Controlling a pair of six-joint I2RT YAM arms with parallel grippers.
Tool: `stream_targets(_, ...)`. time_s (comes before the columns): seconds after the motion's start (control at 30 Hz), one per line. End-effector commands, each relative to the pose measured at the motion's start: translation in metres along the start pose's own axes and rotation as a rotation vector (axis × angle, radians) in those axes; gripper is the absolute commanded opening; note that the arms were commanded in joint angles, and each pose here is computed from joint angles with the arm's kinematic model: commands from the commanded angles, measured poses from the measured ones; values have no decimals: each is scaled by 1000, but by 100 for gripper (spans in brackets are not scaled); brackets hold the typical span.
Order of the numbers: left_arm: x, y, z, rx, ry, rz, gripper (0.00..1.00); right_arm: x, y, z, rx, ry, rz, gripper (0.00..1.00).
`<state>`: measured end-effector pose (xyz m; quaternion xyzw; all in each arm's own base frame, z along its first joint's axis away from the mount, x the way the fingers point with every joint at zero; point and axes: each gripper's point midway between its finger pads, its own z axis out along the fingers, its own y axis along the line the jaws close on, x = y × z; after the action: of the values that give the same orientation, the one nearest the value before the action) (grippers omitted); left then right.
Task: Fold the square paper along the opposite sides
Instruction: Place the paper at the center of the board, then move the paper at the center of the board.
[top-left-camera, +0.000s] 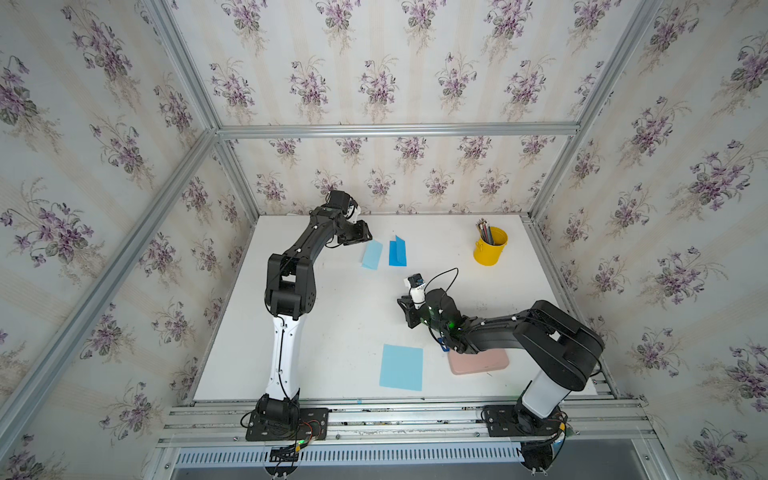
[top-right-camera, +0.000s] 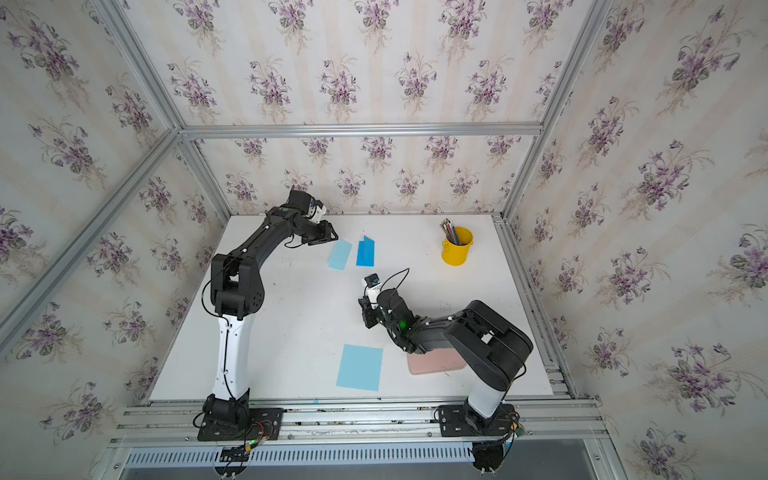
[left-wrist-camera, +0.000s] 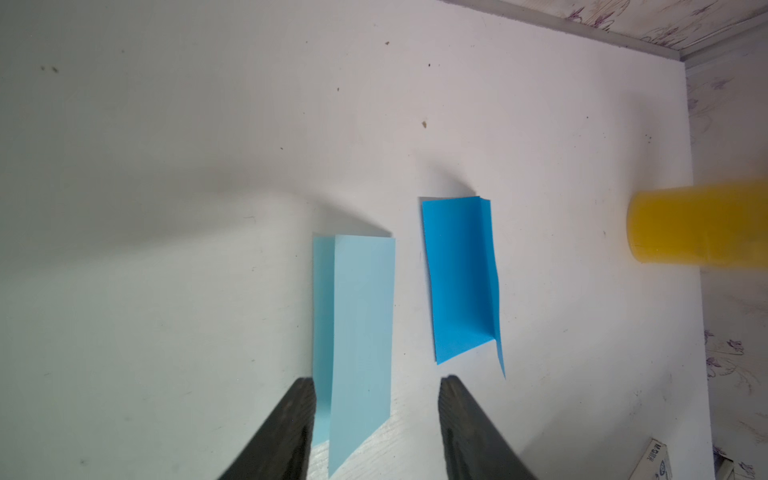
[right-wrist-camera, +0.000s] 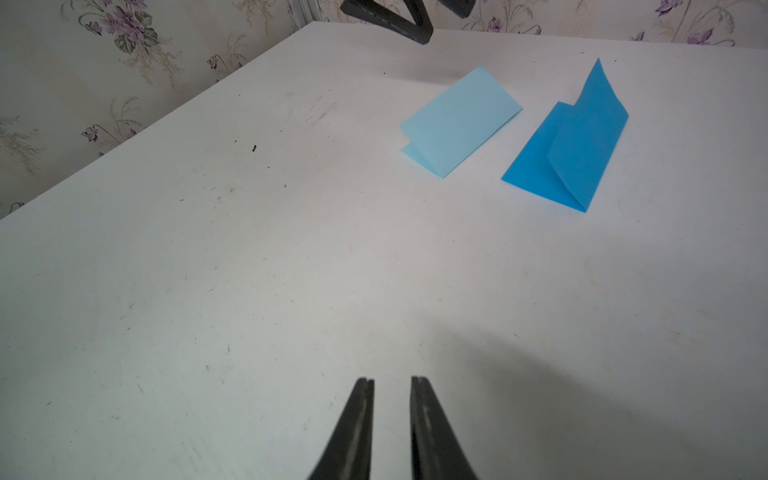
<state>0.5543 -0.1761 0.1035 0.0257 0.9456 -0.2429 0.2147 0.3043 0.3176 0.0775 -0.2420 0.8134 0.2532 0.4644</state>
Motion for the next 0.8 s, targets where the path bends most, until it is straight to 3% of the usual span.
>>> stream_targets(0.0,-2,-19,-19,46,-38,20,51,-1,-4,-6,26,18,-44,27)
stream_targets(0.17,32,-44,-59,22,-84,73,50,25,-5,-29,42,233,-5,30)
stream_targets(0.3,77,-49,-79,-5,-59,80,50,63,11,-69,-9,413,-46,33)
stream_targets(0.47,121,-53,-90,-12,-31,83,55,81,42,-110,-14,436,-57,54)
stream_targets(0.53,135,-54,-90,-23,-12,94,61,94,47,-116,10,490,-50,63)
stream_targets(0.77,161,-45,-91,-93,27,125,81,119,49,-130,157,546,-88,76)
